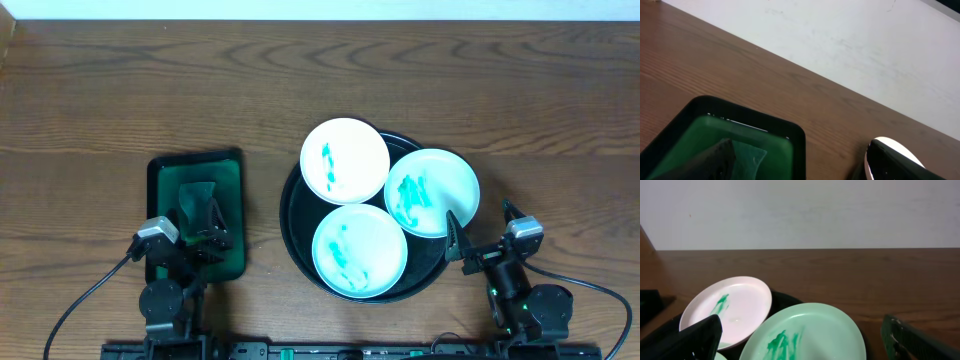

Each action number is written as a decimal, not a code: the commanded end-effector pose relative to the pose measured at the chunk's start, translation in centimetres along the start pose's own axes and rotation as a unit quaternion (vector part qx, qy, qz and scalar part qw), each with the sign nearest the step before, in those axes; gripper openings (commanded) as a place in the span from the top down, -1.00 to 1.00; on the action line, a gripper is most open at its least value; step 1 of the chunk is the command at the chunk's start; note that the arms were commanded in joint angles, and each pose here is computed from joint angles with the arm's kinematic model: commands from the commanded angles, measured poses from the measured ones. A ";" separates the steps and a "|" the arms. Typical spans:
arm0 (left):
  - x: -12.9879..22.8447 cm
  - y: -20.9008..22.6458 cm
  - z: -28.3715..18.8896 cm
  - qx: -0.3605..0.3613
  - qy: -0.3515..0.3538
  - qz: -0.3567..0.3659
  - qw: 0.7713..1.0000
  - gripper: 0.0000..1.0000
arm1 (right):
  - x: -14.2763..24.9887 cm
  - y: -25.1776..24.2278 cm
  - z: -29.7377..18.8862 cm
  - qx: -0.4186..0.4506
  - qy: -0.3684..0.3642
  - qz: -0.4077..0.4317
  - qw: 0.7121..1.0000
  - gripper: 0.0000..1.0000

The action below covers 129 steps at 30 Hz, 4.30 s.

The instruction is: Clean dirty plates on tray and stack at the side

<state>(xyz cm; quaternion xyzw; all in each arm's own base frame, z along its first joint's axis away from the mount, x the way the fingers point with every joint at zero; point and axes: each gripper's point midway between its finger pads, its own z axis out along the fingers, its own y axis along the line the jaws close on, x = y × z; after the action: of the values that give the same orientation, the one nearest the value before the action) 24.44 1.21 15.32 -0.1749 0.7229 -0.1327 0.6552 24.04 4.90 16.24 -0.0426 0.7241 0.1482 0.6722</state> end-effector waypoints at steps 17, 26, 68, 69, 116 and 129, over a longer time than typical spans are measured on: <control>1.4 0.6 0.1 -0.008 0.020 0.003 1.000 -0.70 | 0.2 0.3 0.0 -0.005 0.002 -0.002 1.000 -0.99; 1.4 0.6 0.1 -0.007 0.020 0.003 1.000 -0.70 | 0.2 0.3 0.0 -0.005 0.002 -0.002 1.000 -0.98; 1.4 0.6 0.1 -0.008 0.020 0.003 1.000 -0.70 | 0.2 0.3 0.0 -0.005 0.002 -0.002 1.000 -0.98; 1.4 0.6 0.1 -0.008 0.020 0.003 1.000 -0.70 | 0.2 0.3 0.0 -0.005 0.002 -0.002 1.000 -0.98; 1.4 0.6 0.1 -0.008 0.020 0.011 1.000 -0.70 | 0.2 0.3 0.0 -0.005 0.002 -0.002 1.000 -0.98; 2.6 1.1 0.4 -0.014 0.049 0.128 0.990 -0.70 | 0.2 0.3 0.0 -0.005 0.002 -0.002 1.000 -0.98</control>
<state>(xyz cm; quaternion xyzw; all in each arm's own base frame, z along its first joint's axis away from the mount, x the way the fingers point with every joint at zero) 24.59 1.22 14.41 -0.1017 0.7502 -0.0635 0.6502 24.04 4.90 16.24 -0.0426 0.7241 0.1482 0.6722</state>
